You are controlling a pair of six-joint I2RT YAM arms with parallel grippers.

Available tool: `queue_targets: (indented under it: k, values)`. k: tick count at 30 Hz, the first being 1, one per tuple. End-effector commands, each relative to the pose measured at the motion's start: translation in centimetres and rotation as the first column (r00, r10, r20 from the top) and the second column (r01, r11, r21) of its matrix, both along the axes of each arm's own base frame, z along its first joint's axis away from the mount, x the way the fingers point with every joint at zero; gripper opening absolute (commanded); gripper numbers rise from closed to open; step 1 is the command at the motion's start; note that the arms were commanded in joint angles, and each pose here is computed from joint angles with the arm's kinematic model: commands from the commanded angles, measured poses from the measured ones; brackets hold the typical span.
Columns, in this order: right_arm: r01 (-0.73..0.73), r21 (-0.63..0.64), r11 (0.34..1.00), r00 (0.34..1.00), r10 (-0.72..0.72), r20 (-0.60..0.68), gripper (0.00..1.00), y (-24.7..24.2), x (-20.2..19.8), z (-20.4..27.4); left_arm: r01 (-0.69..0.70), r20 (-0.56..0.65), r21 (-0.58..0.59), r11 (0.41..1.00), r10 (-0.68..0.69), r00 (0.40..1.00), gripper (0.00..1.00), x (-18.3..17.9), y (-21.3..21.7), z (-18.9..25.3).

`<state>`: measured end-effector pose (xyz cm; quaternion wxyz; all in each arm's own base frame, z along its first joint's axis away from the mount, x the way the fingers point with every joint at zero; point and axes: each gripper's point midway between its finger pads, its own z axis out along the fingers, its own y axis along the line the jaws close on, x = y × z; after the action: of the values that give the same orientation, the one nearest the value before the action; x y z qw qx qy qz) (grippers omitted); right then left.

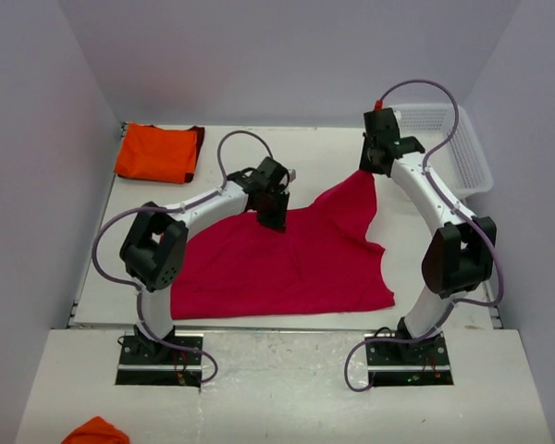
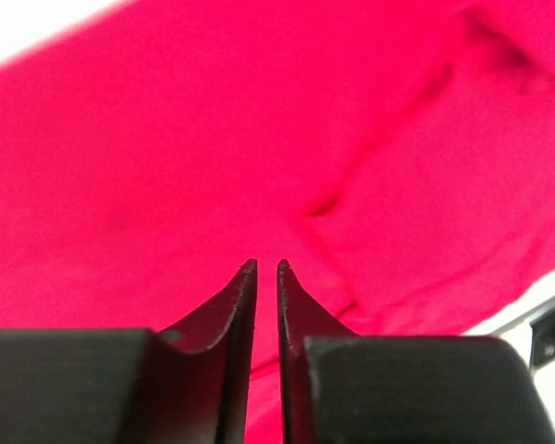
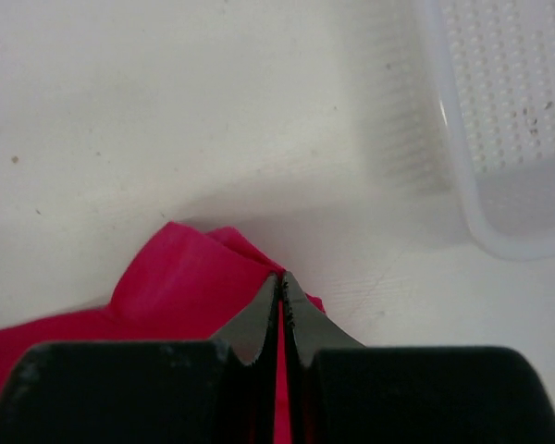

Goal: Fold and stack the t-shirts
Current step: Grap the side of the flattened tshirt furthest away from the robot with both arms

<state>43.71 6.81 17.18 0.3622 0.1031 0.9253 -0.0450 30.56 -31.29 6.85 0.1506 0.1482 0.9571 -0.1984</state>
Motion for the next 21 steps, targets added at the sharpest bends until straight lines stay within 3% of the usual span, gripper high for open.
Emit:
queue_targets:
  k: [1,3,6,9,17,21]
  values:
    - [-0.027,-0.021,0.999,0.995,0.029,0.098,0.00,-0.4,2.8,3.9,-0.167,0.115,0.028,0.986,0.162,0.980,0.14,4.5,6.3,3.2]
    - [-0.051,-0.033,0.998,0.996,0.053,0.068,0.00,-0.3,3.4,3.3,-0.258,0.118,0.051,0.965,0.251,0.961,0.11,6.6,10.2,3.3]
    - [-0.078,-0.038,0.996,0.995,0.081,0.063,0.00,0.0,4.5,3.6,-0.333,0.124,0.146,0.932,0.316,0.940,0.15,8.3,14.8,3.4]
    - [-0.087,-0.039,0.995,0.995,0.089,0.047,0.00,-0.2,5.1,2.9,-0.399,0.137,0.191,0.897,0.378,0.915,0.29,9.5,18.5,3.2]
    - [-0.112,-0.018,0.994,0.993,0.113,0.033,0.00,0.0,5.5,2.0,-0.544,0.144,0.260,0.798,0.525,0.839,0.28,11.1,24.9,1.4]
    - [-0.130,0.002,0.991,0.991,0.130,0.026,0.00,0.4,5.5,1.7,-0.599,0.169,0.312,0.737,0.577,0.799,0.33,11.5,27.8,0.9]
